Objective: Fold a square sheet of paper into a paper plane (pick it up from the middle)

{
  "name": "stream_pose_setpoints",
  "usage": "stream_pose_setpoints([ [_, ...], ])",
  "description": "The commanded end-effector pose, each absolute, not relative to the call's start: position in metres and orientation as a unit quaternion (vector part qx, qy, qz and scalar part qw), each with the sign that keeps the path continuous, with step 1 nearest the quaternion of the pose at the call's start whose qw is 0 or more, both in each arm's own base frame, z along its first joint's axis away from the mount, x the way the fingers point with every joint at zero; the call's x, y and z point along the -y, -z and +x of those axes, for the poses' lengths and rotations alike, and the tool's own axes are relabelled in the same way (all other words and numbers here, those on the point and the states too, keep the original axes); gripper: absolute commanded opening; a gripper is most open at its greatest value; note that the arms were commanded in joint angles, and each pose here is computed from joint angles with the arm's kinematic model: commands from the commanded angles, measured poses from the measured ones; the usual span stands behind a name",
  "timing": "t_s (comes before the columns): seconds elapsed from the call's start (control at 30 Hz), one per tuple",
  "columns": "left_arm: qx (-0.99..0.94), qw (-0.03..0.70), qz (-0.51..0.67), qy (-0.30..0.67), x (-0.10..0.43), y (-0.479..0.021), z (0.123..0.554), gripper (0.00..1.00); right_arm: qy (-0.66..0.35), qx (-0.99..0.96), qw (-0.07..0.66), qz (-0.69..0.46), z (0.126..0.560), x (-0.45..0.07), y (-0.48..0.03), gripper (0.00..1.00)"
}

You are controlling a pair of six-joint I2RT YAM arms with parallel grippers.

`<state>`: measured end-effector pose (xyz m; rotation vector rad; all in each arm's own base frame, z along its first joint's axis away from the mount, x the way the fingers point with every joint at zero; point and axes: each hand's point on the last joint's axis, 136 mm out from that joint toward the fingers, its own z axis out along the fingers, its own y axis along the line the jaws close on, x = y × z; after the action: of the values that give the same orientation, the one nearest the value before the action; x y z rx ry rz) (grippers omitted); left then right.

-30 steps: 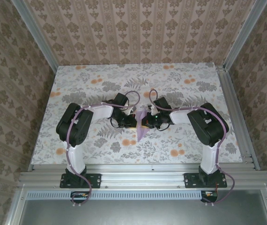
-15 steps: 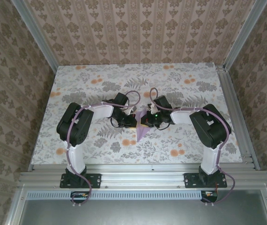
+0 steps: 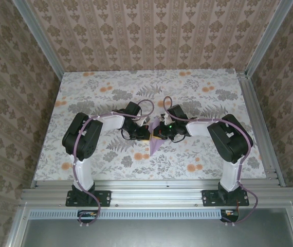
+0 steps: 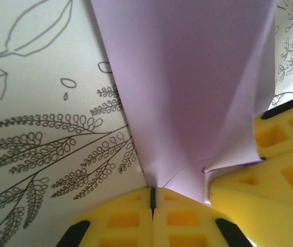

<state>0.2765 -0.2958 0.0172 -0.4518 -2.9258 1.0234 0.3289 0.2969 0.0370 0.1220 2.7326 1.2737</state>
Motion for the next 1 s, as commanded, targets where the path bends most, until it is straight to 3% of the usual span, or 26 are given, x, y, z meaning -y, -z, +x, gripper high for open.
stream_pose_setpoints([
  [0.0, 0.954, 0.02, -0.146, -0.263, 0.276, 0.025, 0.267, 0.0, -0.428, -0.901, 0.054, 0.041, 0.331, -0.304, -0.034, 0.08],
  [0.67, 0.95, 0.022, -0.138, -0.279, 0.276, 0.026, 0.265, 0.0, -0.432, -0.899, 0.045, 0.059, 0.337, -0.309, -0.017, 0.08],
  [0.97, 0.945, 0.007, -0.132, -0.298, 0.279, 0.012, 0.269, 0.0, -0.381, -0.923, 0.027, 0.051, 0.322, -0.294, 0.012, 0.08],
])
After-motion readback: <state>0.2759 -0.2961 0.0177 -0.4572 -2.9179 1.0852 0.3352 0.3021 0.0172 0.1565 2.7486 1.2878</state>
